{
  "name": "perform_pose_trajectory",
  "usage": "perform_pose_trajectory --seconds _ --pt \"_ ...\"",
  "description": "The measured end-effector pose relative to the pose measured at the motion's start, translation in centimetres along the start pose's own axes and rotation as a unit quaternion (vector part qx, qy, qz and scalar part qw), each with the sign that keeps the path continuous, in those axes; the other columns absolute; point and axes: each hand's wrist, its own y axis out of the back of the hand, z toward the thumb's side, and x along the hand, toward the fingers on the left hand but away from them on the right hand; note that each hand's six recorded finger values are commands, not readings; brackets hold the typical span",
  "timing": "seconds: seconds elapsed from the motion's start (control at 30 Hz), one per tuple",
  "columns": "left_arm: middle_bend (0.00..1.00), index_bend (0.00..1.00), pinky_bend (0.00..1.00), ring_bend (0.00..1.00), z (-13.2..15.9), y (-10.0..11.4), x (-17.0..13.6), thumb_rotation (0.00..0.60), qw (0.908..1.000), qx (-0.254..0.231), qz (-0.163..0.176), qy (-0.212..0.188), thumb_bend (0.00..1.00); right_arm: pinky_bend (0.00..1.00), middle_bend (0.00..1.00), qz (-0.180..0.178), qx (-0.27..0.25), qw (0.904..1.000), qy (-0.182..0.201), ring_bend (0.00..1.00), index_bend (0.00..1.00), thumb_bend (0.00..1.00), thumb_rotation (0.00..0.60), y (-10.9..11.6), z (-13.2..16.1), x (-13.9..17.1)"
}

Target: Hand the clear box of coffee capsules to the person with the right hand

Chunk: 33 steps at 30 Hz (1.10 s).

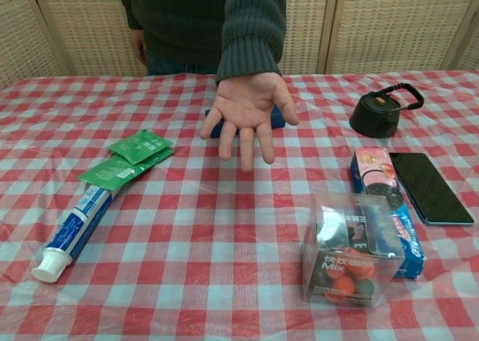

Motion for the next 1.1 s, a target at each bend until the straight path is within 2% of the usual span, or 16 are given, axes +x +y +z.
perform_pose_trajectory --seconds 0.3,0.4,0.5,0.6,0.73,0.83,0.93,1.1 --pt "0.00 0.00 0.00 0.00 0.0 -0.1 0.2 0.600 1.0000 0.005 0.001 0.001 0.00 0.00 0.00 0.017 -0.002 0.9998 0.014 0.00 0.00 0.00 0.600 -0.6 0.7 -0.1" --pt "0.00 0.00 0.00 0.00 0.0 -0.3 0.4 0.600 1.0000 0.009 -0.001 0.004 0.00 0.00 0.00 0.041 0.000 0.9985 0.035 0.00 0.00 0.00 0.600 -1.3 1.6 -0.4" --pt "0.00 0.00 0.00 0.00 -0.2 -0.6 1.0 0.600 0.9998 0.012 -0.005 0.013 0.00 0.00 0.00 0.088 -0.017 0.9933 0.072 0.00 0.00 0.00 0.600 -2.6 3.4 -1.2" --pt "0.00 0.00 0.00 0.00 -0.3 -1.1 1.8 0.600 0.9995 0.020 -0.011 0.023 0.00 0.00 0.00 0.157 -0.055 0.9793 0.116 0.00 0.00 0.00 0.600 -4.1 6.0 -2.4" --pt "0.00 0.00 0.00 0.00 -0.1 -1.9 2.9 0.600 0.9990 0.034 -0.019 0.023 0.00 0.00 0.00 0.245 -0.078 0.9517 0.168 0.00 0.00 0.00 0.600 -6.1 9.9 -4.0" --pt "0.00 0.00 0.00 0.00 0.1 -2.5 3.6 0.600 0.9987 0.038 -0.024 0.024 0.00 0.00 0.00 0.287 -0.081 0.9344 0.196 0.00 0.00 0.00 0.600 -7.1 12.6 -4.9" --pt "0.00 0.00 0.00 0.00 0.0 -2.7 4.0 0.600 0.9985 0.039 -0.026 0.029 0.00 0.00 0.00 0.308 -0.090 0.9246 0.205 0.00 0.00 0.00 0.600 -7.6 14.7 -5.8" --pt "0.00 0.00 0.00 0.00 -0.4 -3.0 4.7 0.600 0.9979 0.039 -0.031 0.040 0.00 0.00 0.00 0.324 -0.093 0.9179 0.210 0.00 0.00 0.00 0.600 -8.7 16.9 -6.7"
